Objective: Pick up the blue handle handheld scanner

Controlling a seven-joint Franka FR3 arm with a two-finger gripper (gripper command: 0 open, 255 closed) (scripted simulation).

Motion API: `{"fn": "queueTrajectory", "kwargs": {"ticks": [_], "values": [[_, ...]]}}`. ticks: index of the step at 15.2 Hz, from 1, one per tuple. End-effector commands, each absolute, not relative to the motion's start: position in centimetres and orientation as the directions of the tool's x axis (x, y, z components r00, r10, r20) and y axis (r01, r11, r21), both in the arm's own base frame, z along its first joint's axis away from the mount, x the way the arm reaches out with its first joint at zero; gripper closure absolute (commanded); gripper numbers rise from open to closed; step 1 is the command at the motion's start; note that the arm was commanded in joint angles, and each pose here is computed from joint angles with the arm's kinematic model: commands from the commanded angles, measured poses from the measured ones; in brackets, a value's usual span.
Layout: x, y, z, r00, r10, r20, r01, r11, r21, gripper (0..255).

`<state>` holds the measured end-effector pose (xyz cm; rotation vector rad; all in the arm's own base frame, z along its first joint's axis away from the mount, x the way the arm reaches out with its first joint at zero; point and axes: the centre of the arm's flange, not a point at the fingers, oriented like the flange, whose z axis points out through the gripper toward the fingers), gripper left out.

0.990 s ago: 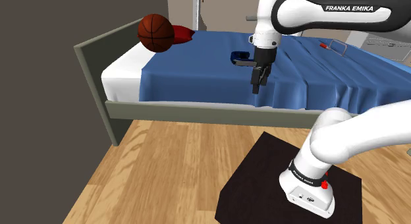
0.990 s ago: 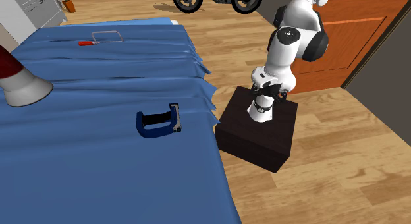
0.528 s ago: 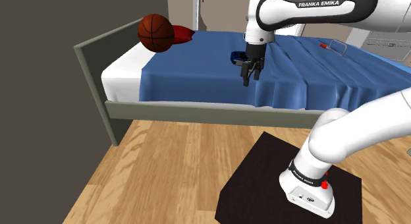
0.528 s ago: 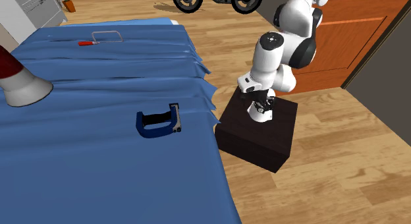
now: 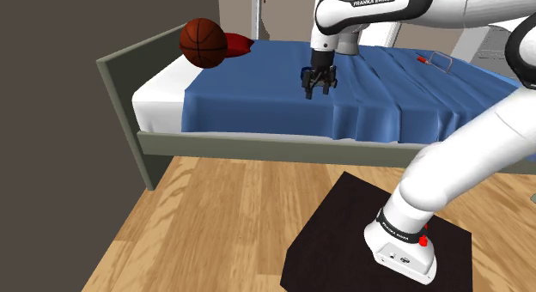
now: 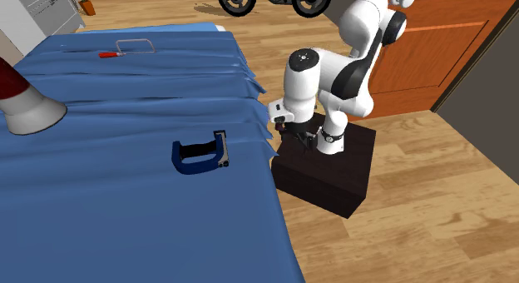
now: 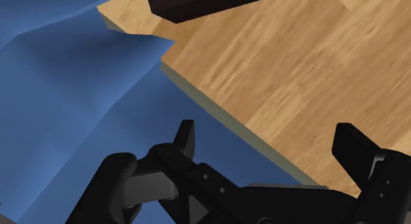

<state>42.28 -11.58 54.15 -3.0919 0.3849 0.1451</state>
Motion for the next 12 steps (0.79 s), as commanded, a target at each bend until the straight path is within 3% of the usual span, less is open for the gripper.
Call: {"fn": "queueTrajectory", "kwargs": {"ticks": [1, 12], "values": [[44.1, -13.6, 54.3, 0.953, -0.290, -0.091, -0.291, -0.957, -0.007, 0], [51.2, -26.0, 54.1, 0.851, -0.521, -0.067, -0.522, -0.853, 0.003, 0]]}}
